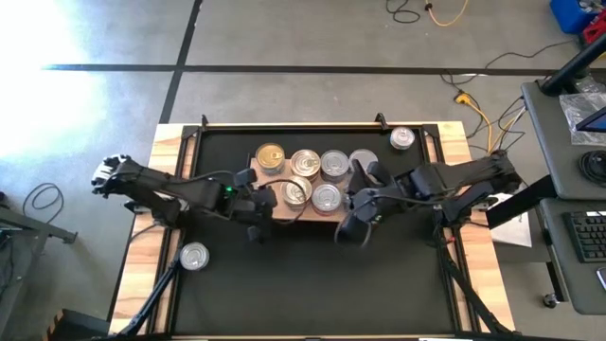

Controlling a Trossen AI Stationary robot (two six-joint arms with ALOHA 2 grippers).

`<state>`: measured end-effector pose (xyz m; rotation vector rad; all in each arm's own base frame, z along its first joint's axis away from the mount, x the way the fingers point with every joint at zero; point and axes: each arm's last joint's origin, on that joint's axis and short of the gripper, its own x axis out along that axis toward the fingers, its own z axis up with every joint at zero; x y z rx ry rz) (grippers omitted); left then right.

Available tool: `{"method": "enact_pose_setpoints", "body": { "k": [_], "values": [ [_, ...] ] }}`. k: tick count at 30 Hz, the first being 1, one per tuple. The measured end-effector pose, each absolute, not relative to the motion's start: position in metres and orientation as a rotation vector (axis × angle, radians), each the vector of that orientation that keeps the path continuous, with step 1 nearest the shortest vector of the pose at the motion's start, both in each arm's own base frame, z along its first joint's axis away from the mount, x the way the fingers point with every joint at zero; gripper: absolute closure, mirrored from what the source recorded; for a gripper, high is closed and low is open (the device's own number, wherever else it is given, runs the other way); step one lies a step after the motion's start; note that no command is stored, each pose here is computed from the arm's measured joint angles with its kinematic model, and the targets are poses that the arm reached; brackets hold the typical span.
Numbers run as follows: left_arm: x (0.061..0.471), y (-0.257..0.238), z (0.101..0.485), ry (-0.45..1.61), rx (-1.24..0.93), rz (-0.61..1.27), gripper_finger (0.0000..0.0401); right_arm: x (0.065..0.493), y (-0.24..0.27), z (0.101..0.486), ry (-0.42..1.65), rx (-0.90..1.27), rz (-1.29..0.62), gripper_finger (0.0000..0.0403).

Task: Stack canned seafood by type on shelf
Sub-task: Adjust the tuna cans on the shelf, then put the yellow blue tuna can on the shelf

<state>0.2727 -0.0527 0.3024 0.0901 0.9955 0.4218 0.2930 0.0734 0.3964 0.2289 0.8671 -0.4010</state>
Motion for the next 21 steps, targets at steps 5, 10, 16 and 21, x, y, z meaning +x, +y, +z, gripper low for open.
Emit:
{"method": "enact_pose_setpoints", "body": {
  "k": [5,10,16,21],
  "values": [
    [0.293,-0.045,0.285,1.022,0.158,0.414,0.0401,0.284,0.092,0.417,0.786,0.204,-0.357,0.0394],
    [0.313,-0.045,0.273,0.975,0.239,0.459,0.0401,0.276,0.110,0.427,0.732,0.193,-0.332,0.0394],
    [0.308,-0.054,0.274,1.009,0.200,0.380,0.0401,0.267,0.128,0.428,0.728,0.189,-0.278,0.0394],
    [0.274,-0.048,0.298,1.060,0.115,0.383,0.0401,0.263,0.137,0.426,0.736,0.214,-0.268,0.0394]
  ]
}}
